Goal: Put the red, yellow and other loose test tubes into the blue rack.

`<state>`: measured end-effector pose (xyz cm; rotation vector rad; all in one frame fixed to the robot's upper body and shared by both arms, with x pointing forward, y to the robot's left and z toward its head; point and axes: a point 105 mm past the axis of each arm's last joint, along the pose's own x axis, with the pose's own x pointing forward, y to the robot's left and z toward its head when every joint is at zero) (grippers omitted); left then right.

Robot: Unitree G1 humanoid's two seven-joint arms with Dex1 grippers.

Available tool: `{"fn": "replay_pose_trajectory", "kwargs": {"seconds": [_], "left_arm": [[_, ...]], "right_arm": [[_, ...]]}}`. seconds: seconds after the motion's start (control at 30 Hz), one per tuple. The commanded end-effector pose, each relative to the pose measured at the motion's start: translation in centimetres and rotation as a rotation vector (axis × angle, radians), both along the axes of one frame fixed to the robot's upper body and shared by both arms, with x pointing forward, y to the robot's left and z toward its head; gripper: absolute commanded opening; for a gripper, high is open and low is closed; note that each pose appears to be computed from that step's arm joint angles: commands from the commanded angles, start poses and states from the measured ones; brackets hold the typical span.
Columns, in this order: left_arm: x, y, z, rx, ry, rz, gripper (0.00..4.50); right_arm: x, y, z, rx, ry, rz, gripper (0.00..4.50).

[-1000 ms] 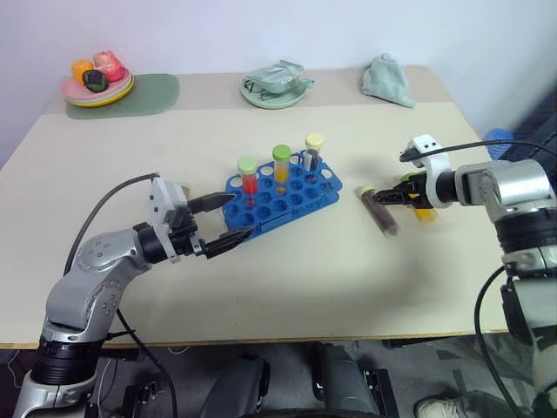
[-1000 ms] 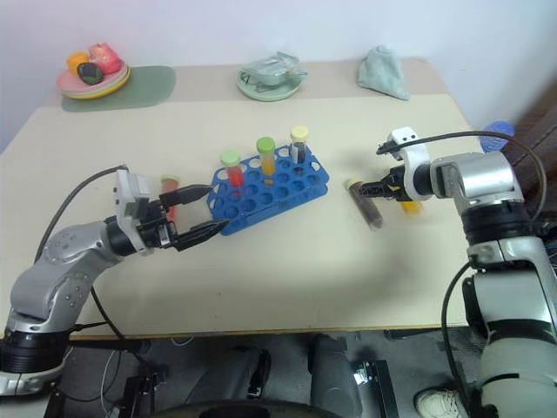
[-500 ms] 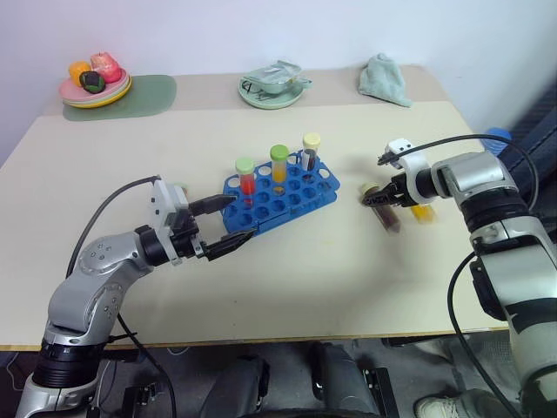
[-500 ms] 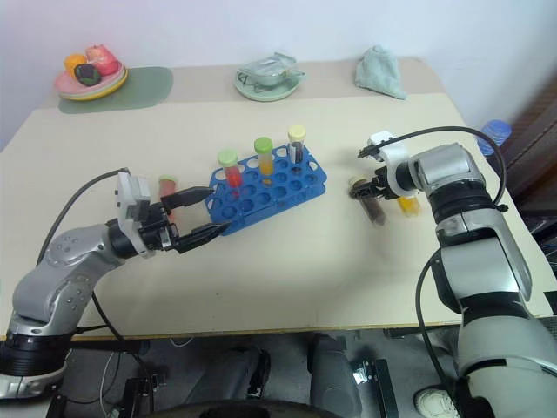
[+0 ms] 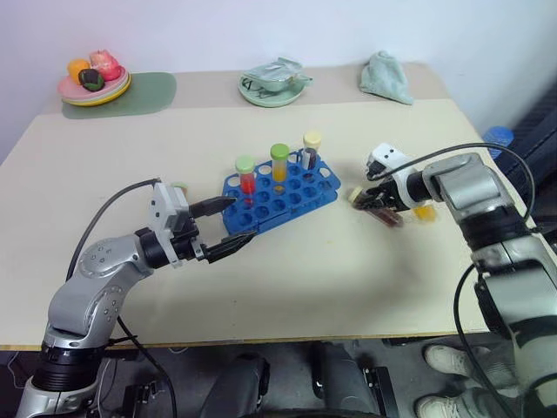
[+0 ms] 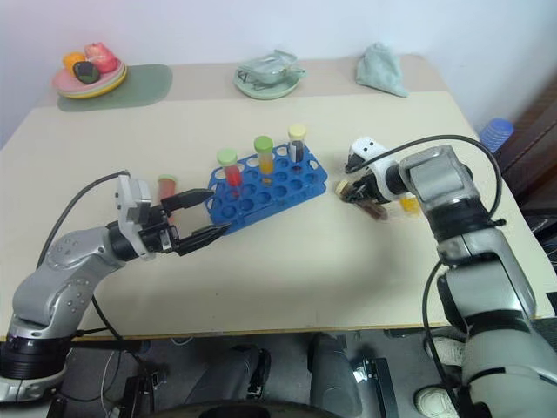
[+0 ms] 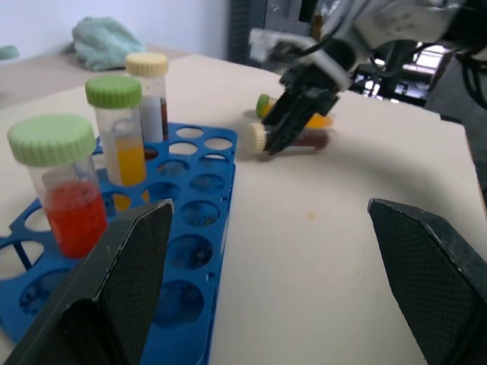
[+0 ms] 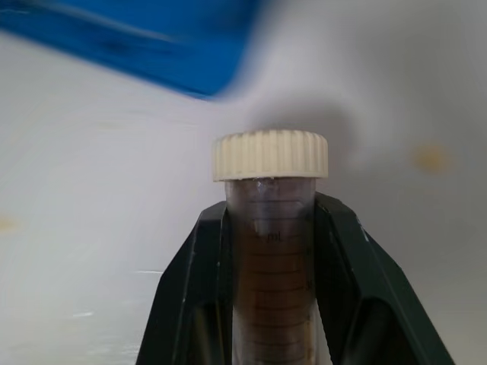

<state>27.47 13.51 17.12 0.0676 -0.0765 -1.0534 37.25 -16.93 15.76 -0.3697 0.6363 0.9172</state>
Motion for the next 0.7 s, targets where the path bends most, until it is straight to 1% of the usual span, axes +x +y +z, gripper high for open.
{"fn": "replay_pose_trajectory", "kwargs": {"seconds": [0.03, 0.1, 0.17, 0.23, 0.27, 0.37, 0.43, 0.5, 0.6, 0.7], "left_arm": [[-0.2, 0.2, 0.7, -0.002, -0.042, -0.002, 4.22], [-0.1, 0.2, 0.8, -0.005, -0.045, -0.001, 4.22], [0.0, 0.2, 0.8, -0.011, -0.047, 0.002, 4.22], [0.1, 0.3, 0.9, -0.013, -0.053, 0.002, 4.22], [0.1, 0.3, 1.0, -0.016, -0.056, 0.004, 4.22], [0.2, 0.3, 1.1, -0.022, -0.064, 0.006, 4.22], [0.2, 0.2, 1.1, -0.025, -0.067, 0.006, 4.22], [0.2, 0.1, 1.1, -0.026, -0.07, 0.003, 4.22], [0.3, 0.0, 1.3, -0.033, -0.077, 0.004, 4.22], [0.3, 0.1, 1.4, -0.033, -0.078, 0.009, 4.22]], "right_arm": [[-3.5, 4.3, 6.2, 0.239, -0.164, 0.251, 0.91], [-4.6, 5.8, 8.0, 0.368, -0.243, 0.299, 0.91], [-5.2, 7.0, 9.5, 0.509, -0.318, 0.319, 0.91], [-4.6, 8.0, 10.4, 0.623, -0.436, 0.279, 0.91], [-4.1, 8.5, 10.8, 0.709, -0.492, 0.252, 0.91], [-3.1, 9.2, 11.3, 0.854, -0.576, 0.166, 0.91], [-2.2, 9.7, 11.1, 0.956, -0.64, 0.082, 0.91], [-0.9, 9.7, 10.0, 1.017, -0.686, -0.005, 0.91], [0.3, 9.4, 8.3, 1.055, -0.719, -0.094, 0.91], [0.9, 8.9, 6.8, 1.05, -0.737, -0.125, 0.91]]}}
